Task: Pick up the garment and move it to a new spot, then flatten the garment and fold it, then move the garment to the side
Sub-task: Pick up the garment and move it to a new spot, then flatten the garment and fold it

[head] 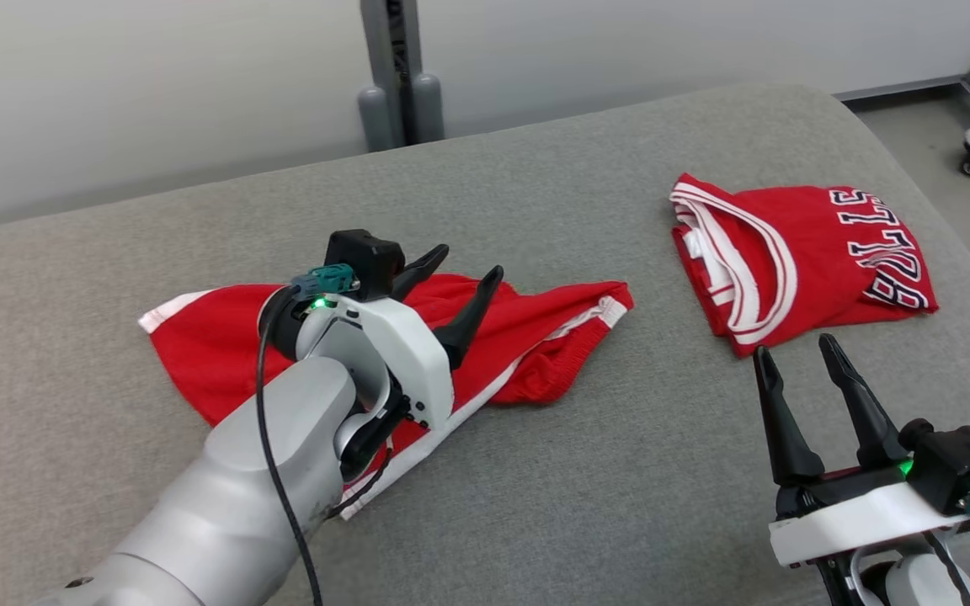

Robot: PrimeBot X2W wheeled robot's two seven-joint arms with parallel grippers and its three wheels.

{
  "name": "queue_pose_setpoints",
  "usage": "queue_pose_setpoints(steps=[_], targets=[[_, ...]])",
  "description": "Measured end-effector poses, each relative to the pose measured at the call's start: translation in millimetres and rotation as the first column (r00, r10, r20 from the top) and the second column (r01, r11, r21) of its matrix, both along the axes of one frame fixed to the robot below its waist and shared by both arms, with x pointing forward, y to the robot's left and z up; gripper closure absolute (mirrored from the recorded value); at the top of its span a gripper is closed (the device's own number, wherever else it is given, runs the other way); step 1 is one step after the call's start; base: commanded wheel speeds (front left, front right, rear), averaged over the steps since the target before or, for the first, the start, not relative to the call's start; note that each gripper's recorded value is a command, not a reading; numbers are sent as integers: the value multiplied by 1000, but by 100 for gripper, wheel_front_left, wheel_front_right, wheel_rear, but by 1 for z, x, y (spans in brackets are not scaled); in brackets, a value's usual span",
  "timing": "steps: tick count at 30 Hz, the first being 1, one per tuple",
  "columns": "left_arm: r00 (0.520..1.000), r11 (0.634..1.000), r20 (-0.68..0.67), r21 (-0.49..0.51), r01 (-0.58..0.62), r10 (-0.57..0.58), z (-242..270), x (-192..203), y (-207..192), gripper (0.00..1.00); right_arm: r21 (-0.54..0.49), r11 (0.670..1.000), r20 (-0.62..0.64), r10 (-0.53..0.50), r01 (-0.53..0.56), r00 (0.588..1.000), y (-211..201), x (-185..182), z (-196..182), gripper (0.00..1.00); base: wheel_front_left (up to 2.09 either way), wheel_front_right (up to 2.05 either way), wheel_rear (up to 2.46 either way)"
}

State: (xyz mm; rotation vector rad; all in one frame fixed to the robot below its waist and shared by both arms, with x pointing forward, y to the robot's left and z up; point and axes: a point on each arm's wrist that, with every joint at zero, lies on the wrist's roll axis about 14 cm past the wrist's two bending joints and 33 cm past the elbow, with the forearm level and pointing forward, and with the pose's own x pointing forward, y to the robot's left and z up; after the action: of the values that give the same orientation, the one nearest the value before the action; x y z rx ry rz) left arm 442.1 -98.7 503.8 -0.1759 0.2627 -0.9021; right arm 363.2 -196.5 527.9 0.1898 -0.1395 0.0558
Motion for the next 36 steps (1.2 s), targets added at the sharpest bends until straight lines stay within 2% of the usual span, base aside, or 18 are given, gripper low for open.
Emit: queue_pose_setpoints(steps=[7, 16, 24, 36], targets=[[973, 974, 63, -57, -220, 223, 15, 16, 80, 0, 9, 997, 11, 72, -72, 997, 23, 8, 2, 0, 0, 0, 0], [895, 899, 96, -111, -425, 435, 23, 7, 154, 0, 14, 996, 6, 88, -88, 996, 28, 6, -1, 0, 0, 0, 0], [819, 824, 128, -193, -532, 559, 34, -20, 185, 0, 10, 997, 10, 83, -83, 997, 25, 2, 1, 0, 0, 0, 0], [741, 742, 81, -179, -647, 666, 4, -55, 212, 0, 23, 998, 9, 54, -54, 998, 18, -5, 0, 0, 0, 0, 0]])
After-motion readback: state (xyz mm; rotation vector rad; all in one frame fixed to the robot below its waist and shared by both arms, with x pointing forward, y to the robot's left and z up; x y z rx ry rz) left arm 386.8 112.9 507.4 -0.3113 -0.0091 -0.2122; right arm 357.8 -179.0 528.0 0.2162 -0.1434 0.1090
